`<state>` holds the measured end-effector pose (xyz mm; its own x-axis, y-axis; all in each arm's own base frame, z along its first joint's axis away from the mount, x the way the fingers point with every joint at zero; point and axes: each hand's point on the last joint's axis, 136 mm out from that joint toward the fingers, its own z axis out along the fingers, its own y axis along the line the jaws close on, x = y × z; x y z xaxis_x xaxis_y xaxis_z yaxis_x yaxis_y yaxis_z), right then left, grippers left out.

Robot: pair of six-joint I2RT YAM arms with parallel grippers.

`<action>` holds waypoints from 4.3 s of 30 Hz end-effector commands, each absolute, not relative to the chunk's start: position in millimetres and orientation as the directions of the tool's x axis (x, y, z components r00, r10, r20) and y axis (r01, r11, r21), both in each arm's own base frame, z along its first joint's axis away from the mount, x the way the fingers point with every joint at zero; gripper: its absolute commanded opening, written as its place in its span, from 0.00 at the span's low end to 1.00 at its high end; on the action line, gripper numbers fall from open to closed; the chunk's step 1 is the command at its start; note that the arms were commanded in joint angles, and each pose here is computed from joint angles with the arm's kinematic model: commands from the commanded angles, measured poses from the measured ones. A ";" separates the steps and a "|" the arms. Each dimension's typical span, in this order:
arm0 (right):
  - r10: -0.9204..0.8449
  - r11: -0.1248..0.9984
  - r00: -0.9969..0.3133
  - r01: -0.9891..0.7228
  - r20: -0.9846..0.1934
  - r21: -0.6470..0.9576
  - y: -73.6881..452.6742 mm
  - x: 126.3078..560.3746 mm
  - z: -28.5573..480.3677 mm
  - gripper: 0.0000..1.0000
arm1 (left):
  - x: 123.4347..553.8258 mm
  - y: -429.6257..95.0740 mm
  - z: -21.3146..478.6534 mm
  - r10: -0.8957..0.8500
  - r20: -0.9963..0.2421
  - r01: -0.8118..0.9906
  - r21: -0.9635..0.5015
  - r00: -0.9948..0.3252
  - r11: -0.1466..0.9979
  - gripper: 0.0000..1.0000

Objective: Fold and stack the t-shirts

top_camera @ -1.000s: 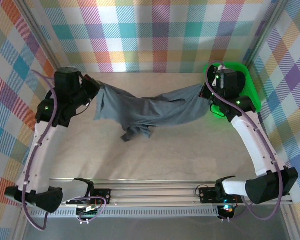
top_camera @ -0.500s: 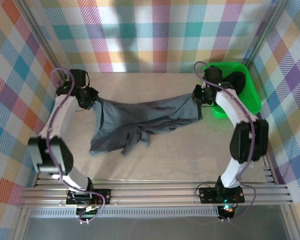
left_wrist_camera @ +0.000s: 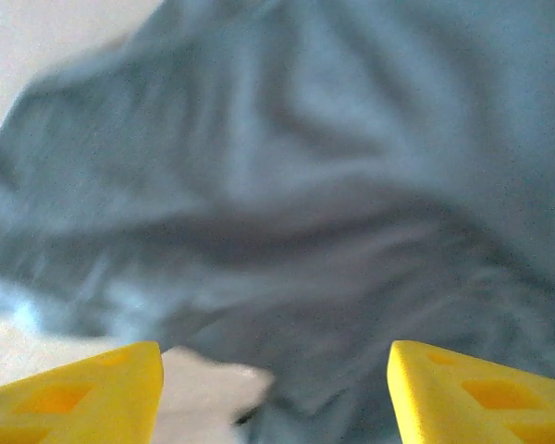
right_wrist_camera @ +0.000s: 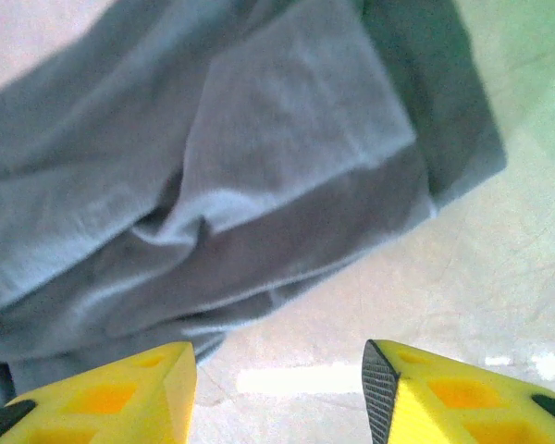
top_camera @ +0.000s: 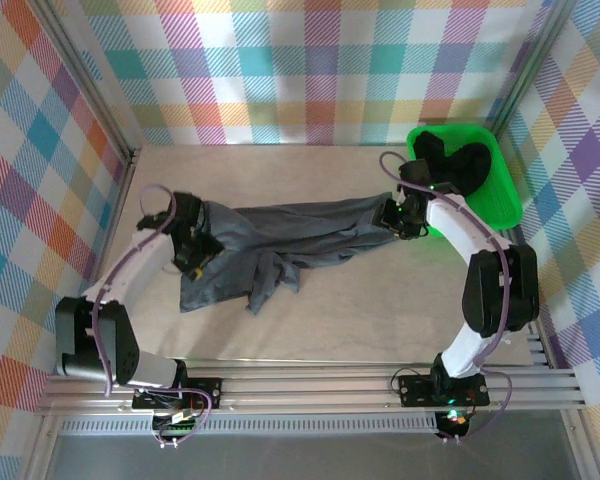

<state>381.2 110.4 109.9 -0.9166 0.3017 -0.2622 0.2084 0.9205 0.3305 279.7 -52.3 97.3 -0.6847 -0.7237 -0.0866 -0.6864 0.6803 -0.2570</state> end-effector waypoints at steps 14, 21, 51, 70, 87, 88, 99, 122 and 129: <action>0.240 0.965 -0.961 0.220 -0.136 0.144 94.6 400.0 24.8 0.25 | 244.0 -26.6 11.0 -0.819 0.000 -0.819 -0.041 -0.573 0.573 0.26; 0.267 0.955 -0.956 0.246 -0.118 0.167 99.0 344.3 45.8 0.00 | 230.2 4.7 14.7 -0.821 -0.056 -0.823 0.039 -0.569 0.567 0.00; 0.337 0.932 -0.941 0.328 -0.034 0.155 110.5 275.8 43.9 0.56 | 321.7 -23.7 148.8 -0.881 -0.082 -0.786 -0.420 -0.465 0.454 0.00; 0.324 0.923 -0.902 0.234 -0.286 0.307 128.3 358.8 164.7 0.00 | 415.0 -27.9 251.8 -0.901 -0.173 -0.630 -0.662 -0.397 0.405 0.00; 0.431 0.856 -0.857 0.290 -0.281 0.429 124.8 529.8 172.7 0.52 | 628.4 -63.1 251.0 -0.827 -0.145 -0.439 -0.791 -0.543 0.426 0.76; 0.422 0.860 -0.858 0.277 -0.291 0.429 125.0 524.2 174.6 0.54 | 614.2 -61.1 243.6 -0.801 -0.181 -0.463 -0.735 -0.571 0.496 0.76; 0.391 0.871 -0.900 0.293 -0.193 0.395 109.5 373.7 104.6 0.53 | 364.1 -44.8 130.7 -0.796 -0.096 -0.724 -0.363 -0.598 0.587 0.61; 0.295 0.937 -0.941 0.251 -0.164 0.244 87.4 337.2 42.9 0.00 | 277.1 -40.2 56.8 -0.769 -0.042 -0.736 -0.257 -0.638 0.626 0.00; 0.318 0.924 -0.926 0.255 -0.204 0.285 86.8 319.7 90.0 0.00 | 282.4 -33.6 110.4 -0.793 -0.134 -0.726 -0.334 -0.595 0.601 0.00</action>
